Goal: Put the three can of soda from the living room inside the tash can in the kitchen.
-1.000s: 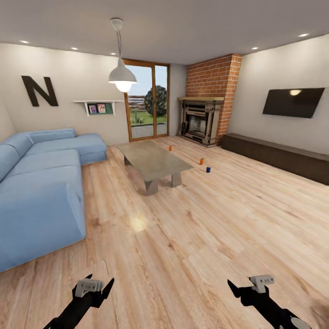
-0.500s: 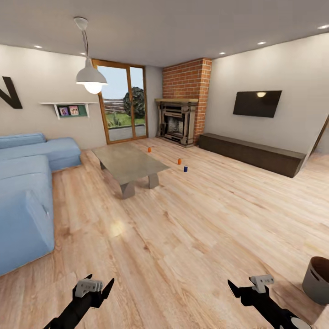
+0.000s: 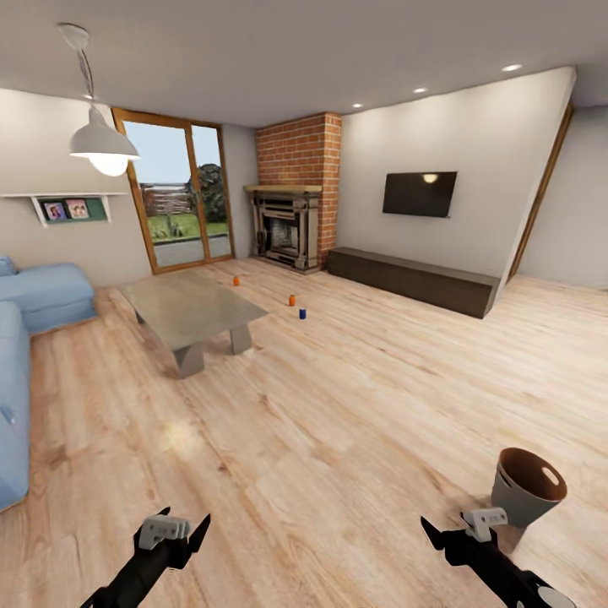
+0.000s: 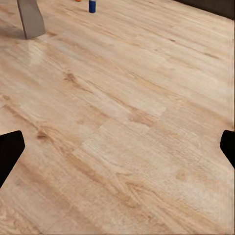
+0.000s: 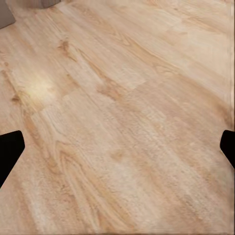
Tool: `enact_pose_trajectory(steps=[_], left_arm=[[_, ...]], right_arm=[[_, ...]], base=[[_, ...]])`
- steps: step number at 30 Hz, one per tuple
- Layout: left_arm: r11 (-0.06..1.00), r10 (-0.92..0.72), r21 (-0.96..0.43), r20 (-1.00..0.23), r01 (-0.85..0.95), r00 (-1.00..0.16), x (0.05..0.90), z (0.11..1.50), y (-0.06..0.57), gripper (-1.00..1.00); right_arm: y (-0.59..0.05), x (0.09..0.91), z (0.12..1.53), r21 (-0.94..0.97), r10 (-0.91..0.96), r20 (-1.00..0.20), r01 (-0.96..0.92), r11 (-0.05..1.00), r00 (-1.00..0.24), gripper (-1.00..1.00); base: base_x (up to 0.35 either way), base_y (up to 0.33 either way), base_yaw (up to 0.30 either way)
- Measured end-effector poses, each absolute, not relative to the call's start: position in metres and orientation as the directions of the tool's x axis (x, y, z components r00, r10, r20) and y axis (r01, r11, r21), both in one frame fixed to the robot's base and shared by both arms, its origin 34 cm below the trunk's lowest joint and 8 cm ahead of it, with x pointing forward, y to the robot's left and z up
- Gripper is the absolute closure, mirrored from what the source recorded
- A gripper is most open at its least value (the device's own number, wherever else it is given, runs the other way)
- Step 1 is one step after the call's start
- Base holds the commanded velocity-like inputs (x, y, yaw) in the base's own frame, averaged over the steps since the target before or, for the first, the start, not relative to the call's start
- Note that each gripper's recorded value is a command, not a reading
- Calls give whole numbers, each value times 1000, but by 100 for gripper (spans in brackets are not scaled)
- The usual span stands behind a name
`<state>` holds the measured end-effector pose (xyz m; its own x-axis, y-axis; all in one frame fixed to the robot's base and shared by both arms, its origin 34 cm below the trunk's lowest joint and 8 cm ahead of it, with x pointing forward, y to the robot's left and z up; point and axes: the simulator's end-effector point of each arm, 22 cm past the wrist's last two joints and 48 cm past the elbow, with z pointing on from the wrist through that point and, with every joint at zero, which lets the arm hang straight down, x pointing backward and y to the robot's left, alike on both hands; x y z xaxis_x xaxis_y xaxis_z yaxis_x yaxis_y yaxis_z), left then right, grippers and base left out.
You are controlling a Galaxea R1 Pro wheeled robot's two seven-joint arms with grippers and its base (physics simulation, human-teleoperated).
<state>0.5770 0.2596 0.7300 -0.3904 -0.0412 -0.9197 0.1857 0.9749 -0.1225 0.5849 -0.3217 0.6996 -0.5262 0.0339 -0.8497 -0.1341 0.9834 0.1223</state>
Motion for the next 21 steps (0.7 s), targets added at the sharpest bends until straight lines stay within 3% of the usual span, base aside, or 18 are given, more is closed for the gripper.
enact_pose_trajectory(steps=[8,14,21], left_arm=[[975,-41,-122,-921,186,-386,577,732,260,-100],[975,-41,-121,-922,187,-384,578,733,260,-100],[975,-40,-120,-922,187,-384,578,733,260,-100]], right_arm=[[-322,585,702,122,34,-852,-135,983,-522,-100],[-322,586,703,122,34,-853,-135,983,-521,-100],[-322,586,703,121,33,-855,-137,983,-518,-100]], base=[[70,-285,-251],[200,-260,-237],[234,-243,-81]])
